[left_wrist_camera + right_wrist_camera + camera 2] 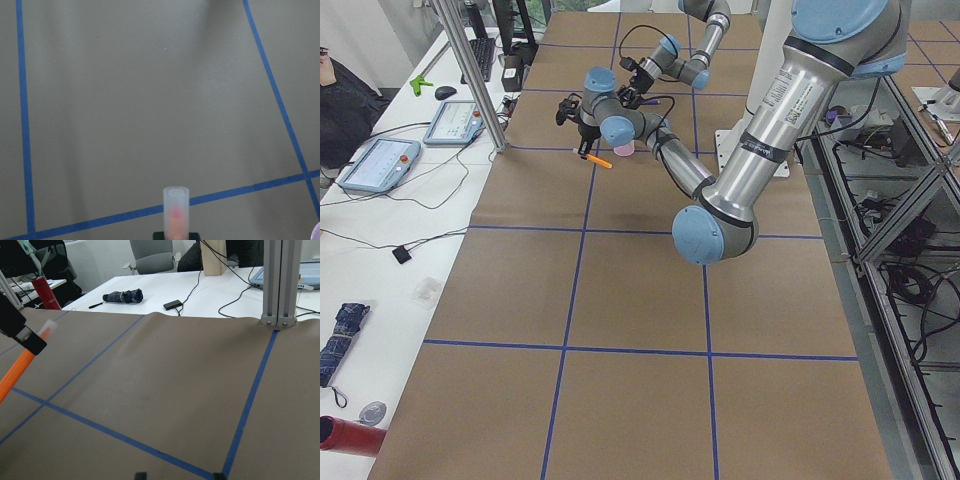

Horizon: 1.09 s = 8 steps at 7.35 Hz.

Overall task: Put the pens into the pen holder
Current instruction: 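Move the orange marker toward the cup with the left gripper while the right withdraws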

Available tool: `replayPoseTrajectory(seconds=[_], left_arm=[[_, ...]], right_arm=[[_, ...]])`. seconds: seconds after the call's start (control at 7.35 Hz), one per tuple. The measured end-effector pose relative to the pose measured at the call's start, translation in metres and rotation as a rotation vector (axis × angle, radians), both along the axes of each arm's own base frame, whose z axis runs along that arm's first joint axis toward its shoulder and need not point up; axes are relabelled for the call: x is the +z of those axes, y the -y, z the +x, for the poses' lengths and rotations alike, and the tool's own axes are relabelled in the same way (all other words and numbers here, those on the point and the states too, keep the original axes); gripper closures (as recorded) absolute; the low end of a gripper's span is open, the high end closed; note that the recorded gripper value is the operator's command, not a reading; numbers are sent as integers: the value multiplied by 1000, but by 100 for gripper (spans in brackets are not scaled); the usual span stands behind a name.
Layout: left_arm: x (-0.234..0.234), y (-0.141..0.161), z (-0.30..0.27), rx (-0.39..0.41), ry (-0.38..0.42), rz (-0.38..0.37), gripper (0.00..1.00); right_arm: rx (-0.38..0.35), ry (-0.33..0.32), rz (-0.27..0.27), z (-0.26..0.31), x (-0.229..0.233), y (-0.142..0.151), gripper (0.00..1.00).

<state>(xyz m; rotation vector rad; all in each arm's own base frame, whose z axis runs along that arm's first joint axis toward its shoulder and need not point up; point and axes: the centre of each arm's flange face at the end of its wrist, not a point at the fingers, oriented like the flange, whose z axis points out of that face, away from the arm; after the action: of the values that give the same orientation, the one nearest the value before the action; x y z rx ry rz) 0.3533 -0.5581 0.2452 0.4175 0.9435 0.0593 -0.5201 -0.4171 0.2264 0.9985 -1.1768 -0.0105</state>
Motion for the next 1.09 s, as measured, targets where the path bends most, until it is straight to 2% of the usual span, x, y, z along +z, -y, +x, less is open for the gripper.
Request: replayPoseTrajectory(seconds=[0.14, 0.27, 0.54, 0.82, 1.09], left_arm=[[-4, 0, -4, -42, -25, 70, 100], [-2, -2, -8, -79, -65, 144, 100], [5, -12, -18, -116, -167, 266, 100], [4, -22, -15, -160, -221, 323, 100], [-4, -45, 15, -201, -277, 359, 100]], right_arm=[[-8, 8, -21, 0, -2, 2, 3], [-17, 6, -64, 3, -1, 7, 2], [-46, -60, -166, 24, -4, 27, 1], [-127, -168, -331, 74, -7, 54, 1], [-219, -252, -539, 122, 7, 82, 1]])
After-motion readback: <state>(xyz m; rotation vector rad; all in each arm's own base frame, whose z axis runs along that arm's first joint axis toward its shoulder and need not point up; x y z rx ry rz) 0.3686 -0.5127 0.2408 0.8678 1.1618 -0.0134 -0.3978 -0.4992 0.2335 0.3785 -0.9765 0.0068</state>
